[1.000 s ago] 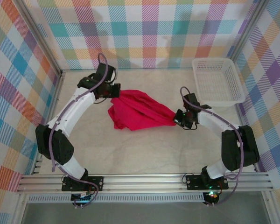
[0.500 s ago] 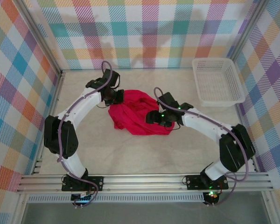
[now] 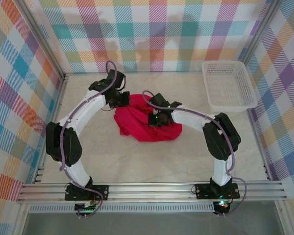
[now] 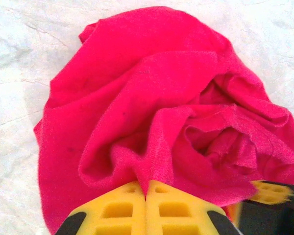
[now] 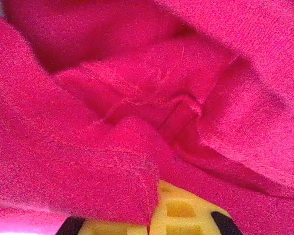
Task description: Fold the inside-out t-shirt
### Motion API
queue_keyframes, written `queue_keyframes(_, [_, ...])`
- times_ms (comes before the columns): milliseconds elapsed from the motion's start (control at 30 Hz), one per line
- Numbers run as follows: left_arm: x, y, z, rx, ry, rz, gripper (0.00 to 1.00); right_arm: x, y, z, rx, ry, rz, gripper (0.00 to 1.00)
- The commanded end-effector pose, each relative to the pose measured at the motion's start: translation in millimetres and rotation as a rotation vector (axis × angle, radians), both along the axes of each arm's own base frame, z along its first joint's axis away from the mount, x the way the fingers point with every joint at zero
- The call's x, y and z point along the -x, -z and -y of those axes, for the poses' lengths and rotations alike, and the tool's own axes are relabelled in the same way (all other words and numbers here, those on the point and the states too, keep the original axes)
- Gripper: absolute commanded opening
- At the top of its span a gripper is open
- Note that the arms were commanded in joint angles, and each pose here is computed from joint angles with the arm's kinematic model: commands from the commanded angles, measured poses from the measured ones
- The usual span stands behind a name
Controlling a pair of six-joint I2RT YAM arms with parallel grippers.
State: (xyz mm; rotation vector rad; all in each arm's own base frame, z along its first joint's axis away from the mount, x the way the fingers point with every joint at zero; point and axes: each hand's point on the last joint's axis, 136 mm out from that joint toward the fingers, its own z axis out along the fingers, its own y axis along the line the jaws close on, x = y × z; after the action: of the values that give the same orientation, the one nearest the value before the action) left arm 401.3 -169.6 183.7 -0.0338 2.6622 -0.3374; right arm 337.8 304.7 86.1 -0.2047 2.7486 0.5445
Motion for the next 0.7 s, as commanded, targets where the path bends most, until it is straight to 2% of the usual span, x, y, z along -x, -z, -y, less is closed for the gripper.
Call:
queue_keyframes(0, [1.0, -29.8, -18.2, -0.044, -0.007, 0.069, 0.00, -2.7, -79.3, 12.8, -0.029, -0.002, 0.135, 0.00])
queue_keyframes(67, [-0.1, -36.5, -23.0, -0.050, -0.012, 0.082, 0.00, 6.1, -111.5, 19.3, -0.059, -0.019, 0.173, 0.00])
queue_keyframes(267, [-0.1, -79.6, -25.1, -0.022, -0.003, 0.150, 0.00, 43.1, -206.0, 50.9, -0.273, -0.019, 0.259, 0.00])
queue_keyframes(367, [4.7, -96.9, -14.2, 0.058, 0.016, 0.177, 0.00, 52.1, -223.5, 71.9, -0.380, 0.018, 0.259, 0.00])
queue_keyframes(467, [8.6, -94.9, -1.0, 0.126, 0.030, 0.178, 0.00, 47.4, -201.5, 93.4, -0.433, 0.086, 0.200, 0.00])
queue_keyframes(533, [7.7, -79.6, 8.7, 0.151, 0.032, 0.153, 0.00, 35.2, -168.9, 111.9, -0.445, 0.161, 0.146, 0.00])
queue_keyframes(667, [-10.9, -32.4, 22.7, 0.133, 0.022, 0.066, 0.00, -4.6, -91.8, 162.4, -0.300, 0.365, 0.054, 0.00])
